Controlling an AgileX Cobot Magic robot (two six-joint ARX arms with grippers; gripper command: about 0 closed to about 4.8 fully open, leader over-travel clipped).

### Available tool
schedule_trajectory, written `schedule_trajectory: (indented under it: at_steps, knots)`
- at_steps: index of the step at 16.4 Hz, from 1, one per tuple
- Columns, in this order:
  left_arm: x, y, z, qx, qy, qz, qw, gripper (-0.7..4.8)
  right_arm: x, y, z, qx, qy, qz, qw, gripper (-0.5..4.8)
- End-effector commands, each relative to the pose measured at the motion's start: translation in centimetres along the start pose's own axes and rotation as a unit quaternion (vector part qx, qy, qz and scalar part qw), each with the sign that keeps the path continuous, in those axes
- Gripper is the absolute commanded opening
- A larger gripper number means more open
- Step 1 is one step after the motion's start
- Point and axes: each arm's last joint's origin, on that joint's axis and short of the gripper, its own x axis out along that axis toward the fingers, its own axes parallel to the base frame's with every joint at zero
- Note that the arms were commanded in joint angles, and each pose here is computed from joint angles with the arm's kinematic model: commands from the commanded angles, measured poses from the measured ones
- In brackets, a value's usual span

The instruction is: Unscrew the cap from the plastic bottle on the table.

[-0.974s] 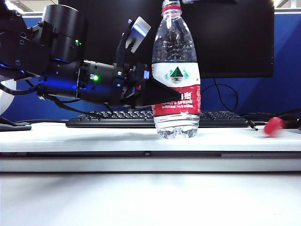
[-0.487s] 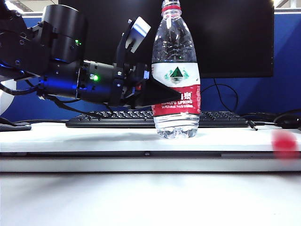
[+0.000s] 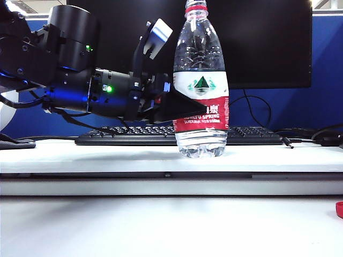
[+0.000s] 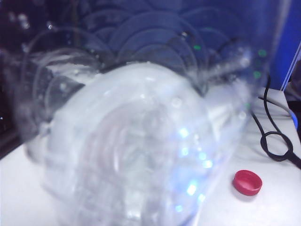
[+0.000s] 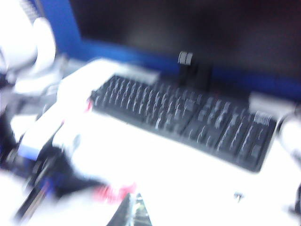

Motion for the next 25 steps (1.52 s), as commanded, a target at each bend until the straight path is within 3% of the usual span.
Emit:
schedule_trajectory:
  at_steps: [1,7,14,16,24,25]
  knots:
    - [0.0,0.1,-0.9,-0.009,0.030,0.025,0.999,0.35,-1.0,0.4,-0.8,0.009,0.032,0.044,0.999,-0.06]
    - [0.0,0.2,-0.9,0.000,0.032,0.041,0.999,0.35,-3.6,0.7,-1.2,0.004,0.004,0.050,0.999,-0.06]
    - [-0.1,0.1,-1.0,-0.003,0.037,0.040,0.999,0.37,-3.8,0.8,-1.3,0.004,0.004,0.050,0.999,-0.06]
    - [-0.1,0.1,-1.0,-0.003,0.036,0.040,0.999,1.00,-3.8,0.8,-1.3,0.004,0.004,0.049,0.999,-0.06]
    - [0.0,0.1,-1.0,-0.002,0.034,0.036,0.999,1.27,-3.8,0.7,-1.3,0.004,0.004,0.045,0.999,-0.06]
    - [0.0,0.1,-1.0,-0.002,0.034,0.035,0.999,1.49,-3.8,0.7,-1.3,0.004,0.004,0.040,0.999,-0.06]
